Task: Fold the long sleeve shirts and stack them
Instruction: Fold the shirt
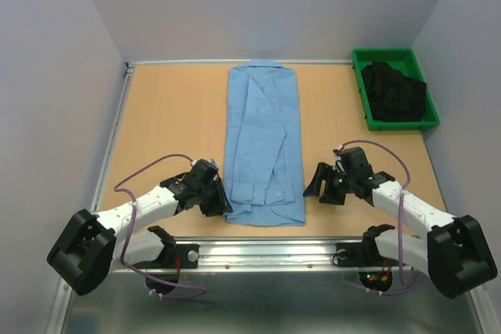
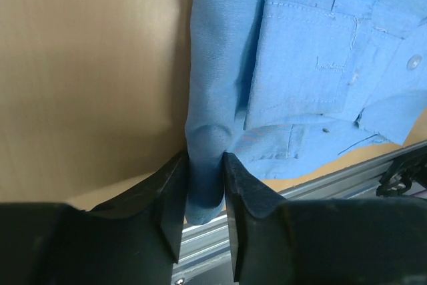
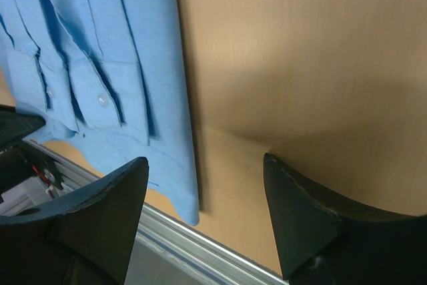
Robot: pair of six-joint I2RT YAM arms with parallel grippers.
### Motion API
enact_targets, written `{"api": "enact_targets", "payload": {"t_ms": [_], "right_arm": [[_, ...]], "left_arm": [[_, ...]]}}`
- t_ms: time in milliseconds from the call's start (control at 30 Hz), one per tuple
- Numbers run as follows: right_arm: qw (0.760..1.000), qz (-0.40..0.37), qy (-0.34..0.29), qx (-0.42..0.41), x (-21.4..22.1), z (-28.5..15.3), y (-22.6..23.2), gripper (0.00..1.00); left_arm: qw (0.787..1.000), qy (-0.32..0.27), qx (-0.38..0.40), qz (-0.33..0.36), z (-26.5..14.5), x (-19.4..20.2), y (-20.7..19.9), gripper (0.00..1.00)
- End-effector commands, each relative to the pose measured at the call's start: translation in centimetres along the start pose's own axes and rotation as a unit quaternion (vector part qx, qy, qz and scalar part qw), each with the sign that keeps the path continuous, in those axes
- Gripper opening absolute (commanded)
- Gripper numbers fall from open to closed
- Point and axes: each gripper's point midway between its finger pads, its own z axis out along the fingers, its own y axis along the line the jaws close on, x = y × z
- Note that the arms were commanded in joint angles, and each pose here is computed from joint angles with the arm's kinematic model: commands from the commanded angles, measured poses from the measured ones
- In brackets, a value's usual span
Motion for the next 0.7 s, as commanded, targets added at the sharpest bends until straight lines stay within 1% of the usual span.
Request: {"api": "enact_targets", "payload": {"t_ms": [0,233,533,667], "right_arm": [[0.999,0.001,0.030,-0.016,2.1,0.1,-0.3,0.75],[0.998,0.022,0.057,-0.027,3.9,0.1,-0.3,0.74],[0.995,0.040,0.090,0.002,6.0,1.5,-1.3,0.73],[0.995,0.040,0.096,0.000,6.7,2.3,-1.1,0.69]], "left_arm": [[0.999,-0.006,-0.028,-0.022,-0.2,0.2,1.0,0.41],[1.000,-0.002,-0.010,-0.022,0.2,0.3,-0.3,0.42],[1.000,0.004,0.007,-0.025,0.8,0.5,-1.0,0.41],[0.999,0.000,0.013,-0.031,0.9,0.3,-1.4,0.38]]}}
